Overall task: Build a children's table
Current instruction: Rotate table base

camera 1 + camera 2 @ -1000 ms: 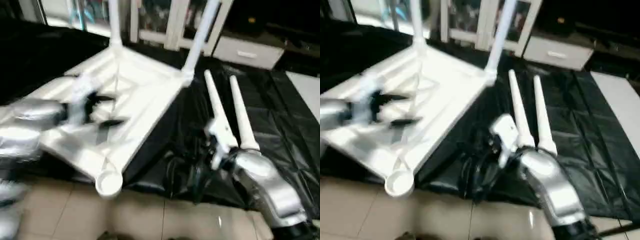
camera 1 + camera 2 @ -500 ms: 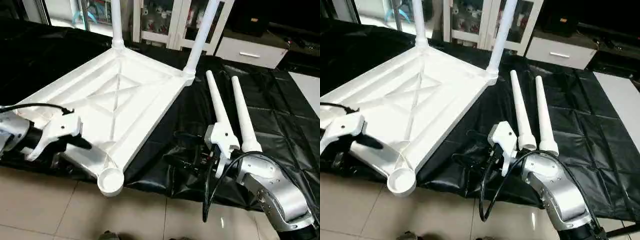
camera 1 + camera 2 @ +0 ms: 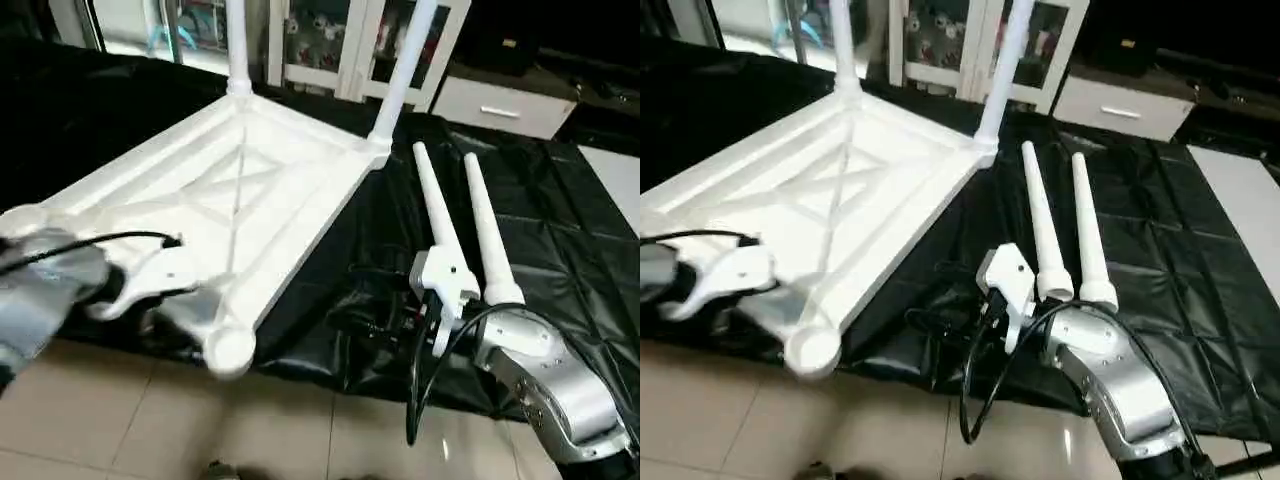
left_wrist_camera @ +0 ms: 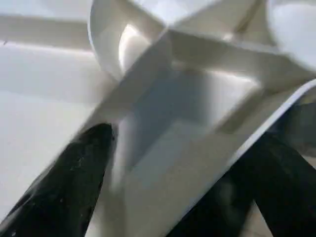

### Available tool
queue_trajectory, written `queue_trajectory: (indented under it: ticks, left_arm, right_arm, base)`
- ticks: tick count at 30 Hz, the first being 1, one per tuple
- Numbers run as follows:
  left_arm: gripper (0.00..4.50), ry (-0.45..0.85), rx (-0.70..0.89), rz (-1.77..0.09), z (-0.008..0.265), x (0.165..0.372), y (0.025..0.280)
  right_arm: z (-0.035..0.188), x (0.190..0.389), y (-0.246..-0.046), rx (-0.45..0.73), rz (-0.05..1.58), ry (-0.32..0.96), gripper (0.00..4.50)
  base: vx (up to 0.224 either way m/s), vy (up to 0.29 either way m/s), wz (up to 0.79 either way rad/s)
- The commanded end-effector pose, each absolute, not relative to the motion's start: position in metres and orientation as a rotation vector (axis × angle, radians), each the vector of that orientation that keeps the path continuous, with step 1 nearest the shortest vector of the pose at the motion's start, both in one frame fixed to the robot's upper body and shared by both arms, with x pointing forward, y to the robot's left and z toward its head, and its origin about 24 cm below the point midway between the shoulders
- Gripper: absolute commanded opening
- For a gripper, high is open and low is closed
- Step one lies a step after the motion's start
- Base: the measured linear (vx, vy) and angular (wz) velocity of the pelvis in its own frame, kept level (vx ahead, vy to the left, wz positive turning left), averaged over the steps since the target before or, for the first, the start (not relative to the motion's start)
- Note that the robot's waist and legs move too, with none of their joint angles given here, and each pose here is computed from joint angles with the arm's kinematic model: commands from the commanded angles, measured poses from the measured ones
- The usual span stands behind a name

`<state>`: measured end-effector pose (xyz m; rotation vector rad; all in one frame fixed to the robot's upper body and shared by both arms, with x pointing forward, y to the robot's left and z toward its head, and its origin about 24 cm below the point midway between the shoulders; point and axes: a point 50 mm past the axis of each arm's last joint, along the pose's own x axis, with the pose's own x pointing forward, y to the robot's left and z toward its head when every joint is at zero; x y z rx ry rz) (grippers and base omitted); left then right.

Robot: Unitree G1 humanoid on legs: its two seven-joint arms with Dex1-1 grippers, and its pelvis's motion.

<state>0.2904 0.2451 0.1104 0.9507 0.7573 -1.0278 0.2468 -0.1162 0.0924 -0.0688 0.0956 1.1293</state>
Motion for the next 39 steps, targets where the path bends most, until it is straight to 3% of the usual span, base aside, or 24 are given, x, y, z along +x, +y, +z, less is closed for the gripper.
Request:
queue_trajectory:
  ticks: [1, 5, 9, 16, 22, 29, 32, 34, 36, 39]
  left_arm:
    - [4.44, 0.708, 1.004, -0.991, 0.11, 0.299, 0.239]
    - [4.44, 0.619, 1.051, -0.925, 0.102, 0.317, 0.228]
    - [4.44, 0.483, 0.985, -0.796, 0.096, 0.344, 0.208]
    - [4.44, 0.387, 0.94, -0.571, 0.089, 0.375, 0.191]
    - [4.44, 0.328, 1.019, -0.393, 0.091, 0.389, 0.193]
    - [4.44, 0.248, 0.995, -0.434, 0.113, 0.389, 0.199]
    - [4.44, 0.163, 0.838, -0.545, 0.125, 0.382, 0.189]
    - [4.44, 0.019, 0.518, -0.662, 0.145, 0.367, 0.173]
    - [4.44, -0.055, 0.252, -0.666, 0.157, 0.355, 0.166]
    - [4.44, -0.036, 0.155, -0.599, 0.152, 0.349, 0.165]
  right_arm:
    - [0.094, 0.248, -0.119, -0.09, 1.119, 0.093, 3.73]
    - [0.095, 0.25, -0.12, -0.094, 1.106, 0.089, 3.73]
    - [0.095, 0.252, -0.12, -0.093, 1.087, 0.084, 3.73]
    - [0.092, 0.254, -0.12, -0.097, 1.054, 0.092, 3.73]
    - [0.093, 0.257, -0.119, -0.1, 1.024, 0.083, 3.73]
    - [0.098, 0.251, -0.121, -0.055, 0.987, 0.058, 3.73]
    - [0.101, 0.251, -0.124, -0.011, 0.943, 0.046, 3.73]
    - [0.104, 0.253, -0.128, 0.05, 0.88, 0.04, 3.73]
    - [0.108, 0.256, -0.132, 0.095, 0.812, 0.035, 3.73]
    - [0.11, 0.26, -0.135, 0.104, 0.746, 0.033, 3.73]
  base:
    - [0.0, 0.0, 0.0]
    - [0.0, 0.0, 0.0]
    - [0.0, 0.0, 0.0]
    - [0.0, 0.0, 0.0]
    - [0.0, 0.0, 0.0]
    - [0.0, 0.0, 0.0]
    - [0.0, 0.0, 0.0]
    - [0.0, 0.0, 0.0]
    - [0.0, 0.0, 0.0]
    - [0.0, 0.0, 0.0]
